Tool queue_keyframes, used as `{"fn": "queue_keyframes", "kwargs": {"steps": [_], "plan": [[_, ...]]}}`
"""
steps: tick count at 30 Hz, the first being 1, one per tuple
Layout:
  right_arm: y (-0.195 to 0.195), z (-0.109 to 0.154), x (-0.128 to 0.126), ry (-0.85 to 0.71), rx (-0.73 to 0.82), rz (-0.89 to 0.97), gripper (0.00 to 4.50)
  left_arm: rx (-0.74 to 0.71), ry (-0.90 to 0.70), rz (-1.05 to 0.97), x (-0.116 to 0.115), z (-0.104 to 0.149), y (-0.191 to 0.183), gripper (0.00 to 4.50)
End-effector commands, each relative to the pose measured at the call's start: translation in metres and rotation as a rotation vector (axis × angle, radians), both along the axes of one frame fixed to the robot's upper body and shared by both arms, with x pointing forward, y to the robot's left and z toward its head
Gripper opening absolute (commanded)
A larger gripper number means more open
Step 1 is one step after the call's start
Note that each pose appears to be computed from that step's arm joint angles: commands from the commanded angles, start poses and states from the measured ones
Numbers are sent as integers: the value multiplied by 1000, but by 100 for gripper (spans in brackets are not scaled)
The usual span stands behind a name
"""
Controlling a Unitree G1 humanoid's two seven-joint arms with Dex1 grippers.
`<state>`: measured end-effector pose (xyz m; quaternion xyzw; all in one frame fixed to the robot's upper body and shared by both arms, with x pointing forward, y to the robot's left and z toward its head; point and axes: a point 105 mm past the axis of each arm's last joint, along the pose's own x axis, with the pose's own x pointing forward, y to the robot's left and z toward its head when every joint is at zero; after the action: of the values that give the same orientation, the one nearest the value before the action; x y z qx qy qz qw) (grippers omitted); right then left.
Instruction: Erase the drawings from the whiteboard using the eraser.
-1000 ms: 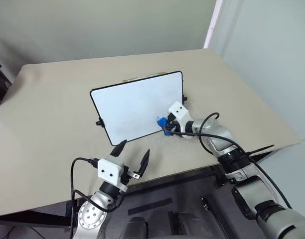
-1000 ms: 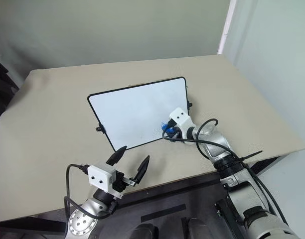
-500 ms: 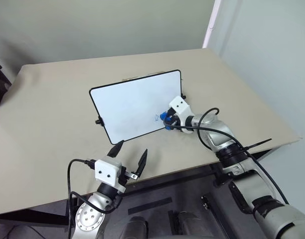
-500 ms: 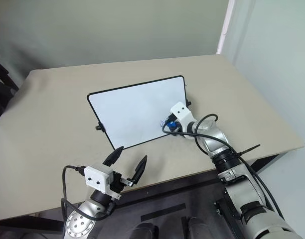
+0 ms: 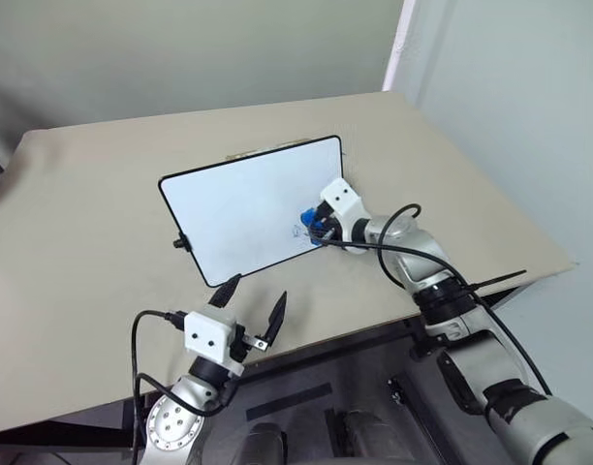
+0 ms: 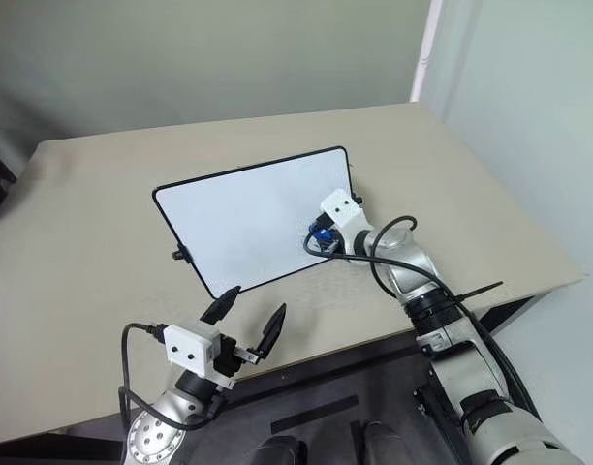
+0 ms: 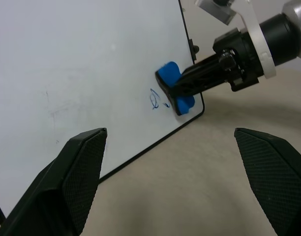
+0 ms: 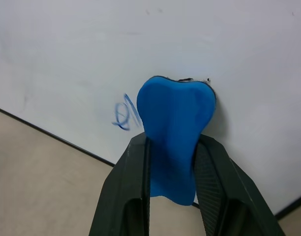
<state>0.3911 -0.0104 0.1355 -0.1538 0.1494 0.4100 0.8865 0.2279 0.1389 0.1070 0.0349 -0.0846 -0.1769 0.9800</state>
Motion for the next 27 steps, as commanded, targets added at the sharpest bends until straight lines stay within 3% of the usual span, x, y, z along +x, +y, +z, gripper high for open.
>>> {"fn": "queue_keyframes", "kwargs": {"steps": [1,13,27], "plan": [[17,16,-1,-49,20,42,125,-4,-57,-16,-3,15,-3,450],[50,8,-16,-22,21,132,125,-4,-54,-21,-3,15,-4,450],[-7,-2,21,24,-25,-114,125,0,-58,-28,0,16,-4,450]]}}
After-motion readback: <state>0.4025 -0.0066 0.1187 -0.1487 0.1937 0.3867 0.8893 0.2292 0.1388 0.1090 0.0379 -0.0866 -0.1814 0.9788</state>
